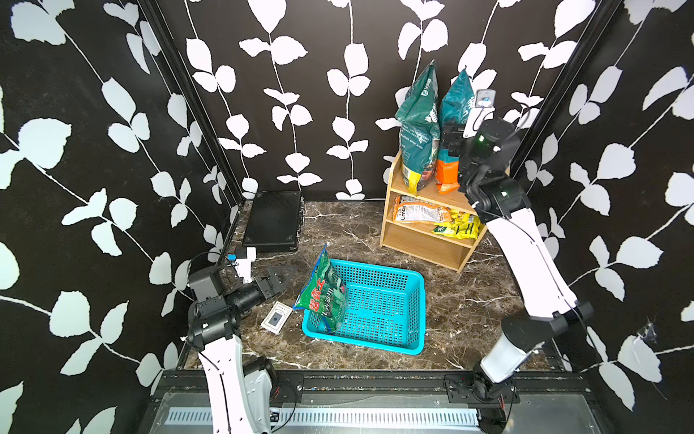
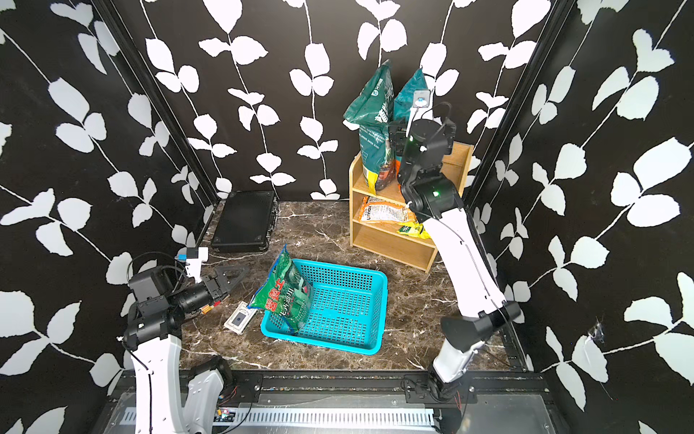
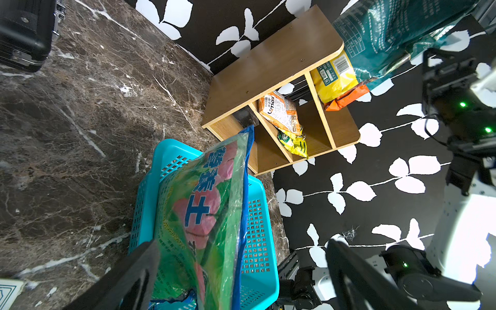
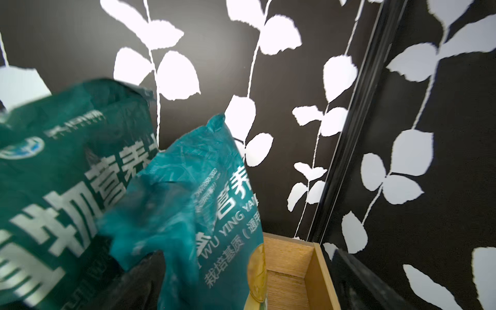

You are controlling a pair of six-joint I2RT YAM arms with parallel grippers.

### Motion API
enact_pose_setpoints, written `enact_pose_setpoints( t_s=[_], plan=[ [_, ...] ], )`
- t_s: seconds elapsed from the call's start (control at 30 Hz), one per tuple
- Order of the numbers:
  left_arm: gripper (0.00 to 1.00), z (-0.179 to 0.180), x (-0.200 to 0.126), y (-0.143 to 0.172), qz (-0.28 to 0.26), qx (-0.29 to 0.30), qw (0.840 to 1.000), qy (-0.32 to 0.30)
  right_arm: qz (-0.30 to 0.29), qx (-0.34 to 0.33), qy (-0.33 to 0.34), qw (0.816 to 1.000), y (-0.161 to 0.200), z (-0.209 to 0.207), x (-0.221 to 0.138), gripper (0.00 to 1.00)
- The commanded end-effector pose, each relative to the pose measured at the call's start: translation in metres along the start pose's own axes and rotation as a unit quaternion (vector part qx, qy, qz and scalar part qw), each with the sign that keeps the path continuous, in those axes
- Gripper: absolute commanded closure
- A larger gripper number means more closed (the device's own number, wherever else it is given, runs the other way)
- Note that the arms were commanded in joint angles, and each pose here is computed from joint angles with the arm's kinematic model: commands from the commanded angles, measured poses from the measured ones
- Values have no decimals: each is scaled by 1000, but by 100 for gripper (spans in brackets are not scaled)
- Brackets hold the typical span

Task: Take down the fertilizer bag from the shelf
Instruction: Pick up the fertilizer bag from the shelf.

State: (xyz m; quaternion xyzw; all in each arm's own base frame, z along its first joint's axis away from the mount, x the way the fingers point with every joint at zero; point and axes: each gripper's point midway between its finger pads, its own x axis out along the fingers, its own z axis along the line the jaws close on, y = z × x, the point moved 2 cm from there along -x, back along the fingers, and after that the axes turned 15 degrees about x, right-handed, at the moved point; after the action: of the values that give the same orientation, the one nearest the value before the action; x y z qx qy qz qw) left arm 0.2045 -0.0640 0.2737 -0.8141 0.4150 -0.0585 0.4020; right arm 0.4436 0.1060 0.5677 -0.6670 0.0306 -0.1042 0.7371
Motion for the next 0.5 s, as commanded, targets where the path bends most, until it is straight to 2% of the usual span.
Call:
enact_pose_setpoints(
  t_s=[0.0,0.27,0.33,0.4,0.47],
  plan=[
    [1,1,0,0,-4,5,1000,3,12,-13,-3,1000,-2,4,7,0],
    [1,3,1,0,-5,3,1000,3,12,-24,3,1000,1,9,20,0],
    [1,4,1,0,-4,2,1000,2,12,-25,5,1000,3,8,22,5],
    [1,4,1,0,-4,1,1000,2,16,-31,4,999,6,10,24,28],
    [1,4,1,0,-5,1,1000,1,18,-36,12,999,8,8,26,66]
  ],
)
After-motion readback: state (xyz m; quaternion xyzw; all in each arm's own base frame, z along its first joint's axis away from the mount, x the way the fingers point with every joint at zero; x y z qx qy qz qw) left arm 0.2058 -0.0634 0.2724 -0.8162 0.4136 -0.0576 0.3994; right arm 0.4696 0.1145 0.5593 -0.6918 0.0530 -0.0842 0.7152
